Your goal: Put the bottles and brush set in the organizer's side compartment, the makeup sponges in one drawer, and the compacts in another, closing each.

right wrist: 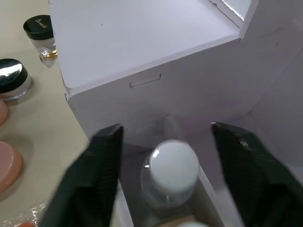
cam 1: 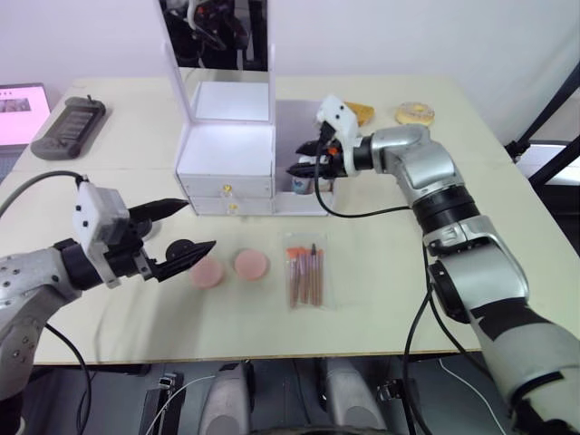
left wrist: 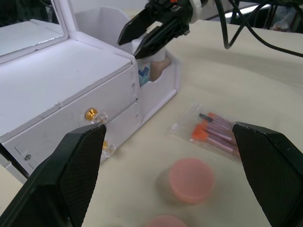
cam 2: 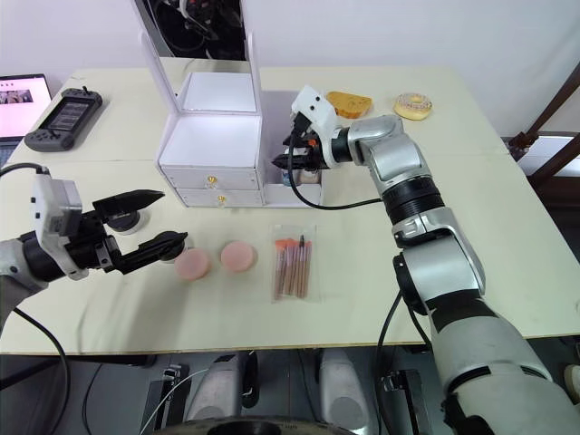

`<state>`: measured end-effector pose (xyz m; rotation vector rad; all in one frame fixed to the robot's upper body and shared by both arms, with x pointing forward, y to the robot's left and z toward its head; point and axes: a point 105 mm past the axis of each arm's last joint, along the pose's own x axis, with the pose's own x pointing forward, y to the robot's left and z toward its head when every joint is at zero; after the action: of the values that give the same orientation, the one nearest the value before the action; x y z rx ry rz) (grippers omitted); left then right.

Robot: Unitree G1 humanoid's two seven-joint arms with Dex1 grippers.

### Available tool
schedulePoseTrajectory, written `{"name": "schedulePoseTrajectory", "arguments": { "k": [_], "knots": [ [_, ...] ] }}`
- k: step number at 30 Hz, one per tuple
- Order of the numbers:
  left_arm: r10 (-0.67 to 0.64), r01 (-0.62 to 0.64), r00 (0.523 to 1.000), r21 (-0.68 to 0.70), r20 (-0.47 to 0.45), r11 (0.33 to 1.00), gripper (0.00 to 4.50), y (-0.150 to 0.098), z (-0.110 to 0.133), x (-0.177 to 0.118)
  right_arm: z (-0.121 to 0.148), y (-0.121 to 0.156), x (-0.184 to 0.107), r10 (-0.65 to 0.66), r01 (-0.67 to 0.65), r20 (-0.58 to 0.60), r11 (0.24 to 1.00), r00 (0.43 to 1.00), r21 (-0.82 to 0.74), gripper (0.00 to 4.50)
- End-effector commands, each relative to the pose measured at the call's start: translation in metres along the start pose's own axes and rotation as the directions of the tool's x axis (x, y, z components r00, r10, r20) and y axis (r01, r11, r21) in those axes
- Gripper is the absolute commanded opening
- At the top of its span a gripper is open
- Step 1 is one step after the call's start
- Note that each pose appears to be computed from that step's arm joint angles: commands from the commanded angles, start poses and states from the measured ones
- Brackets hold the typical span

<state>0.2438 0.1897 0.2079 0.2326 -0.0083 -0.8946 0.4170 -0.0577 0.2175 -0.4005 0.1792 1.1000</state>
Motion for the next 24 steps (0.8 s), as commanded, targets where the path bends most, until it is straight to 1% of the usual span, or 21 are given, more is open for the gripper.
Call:
{"name": "schedulePoseTrajectory", "arguments": {
  "k": [1,5,9,12,15,18,20,22,24],
  "knots": [
    [-0.01,0.009,1.0,0.04,0.016,0.999,4.5,-0.001,0.007,0.001,0.031,-0.006,-0.01,-0.016,0.02,0.08,0.998,0.997,-0.059,4.49],
    [-0.014,0.013,1.0,0.041,0.018,0.999,4.5,0.001,0.007,0.001,0.043,-0.006,-0.02,-0.004,0.012,0.119,0.998,0.993,-0.066,4.49],
    [-0.018,0.017,1.0,0.039,0.023,0.999,4.5,0.002,0.008,0.002,0.057,-0.005,-0.036,0.015,-0.005,0.165,0.998,0.986,-0.062,4.49],
    [-0.037,0.036,0.999,0.026,0.031,0.999,4.5,0.003,0.009,0.004,0.065,-0.003,-0.065,0.048,-0.031,0.197,0.996,0.979,-0.086,4.49],
    [-0.045,0.045,0.998,0.02,0.034,0.999,4.5,0.008,0.01,0.004,0.067,-0.001,-0.092,0.056,-0.025,0.247,0.991,0.967,-0.129,4.49],
    [-0.033,0.033,0.999,0.002,0.02,0.999,4.5,0.018,0.009,0.0,0.054,-0.004,-0.12,-0.013,0.071,0.278,0.977,0.961,-0.2,4.49],
    [-0.002,0.002,1.0,-0.009,0.0,1.0,4.5,0.03,0.006,-0.01,0.042,-0.013,-0.142,-0.113,0.178,0.311,0.966,0.944,-0.189,4.49],
    [0.055,-0.055,0.998,-0.002,-0.031,0.998,4.5,0.046,0.0,-0.026,0.021,-0.02,-0.166,-0.204,0.258,0.3,0.954,0.932,-0.151,4.49],
    [0.126,-0.125,0.99,0.007,-0.058,0.992,4.5,0.063,-0.008,-0.045,-0.006,-0.023,-0.188,-0.29,0.328,0.242,0.936,0.926,-0.131,4.49]
  ]
}}
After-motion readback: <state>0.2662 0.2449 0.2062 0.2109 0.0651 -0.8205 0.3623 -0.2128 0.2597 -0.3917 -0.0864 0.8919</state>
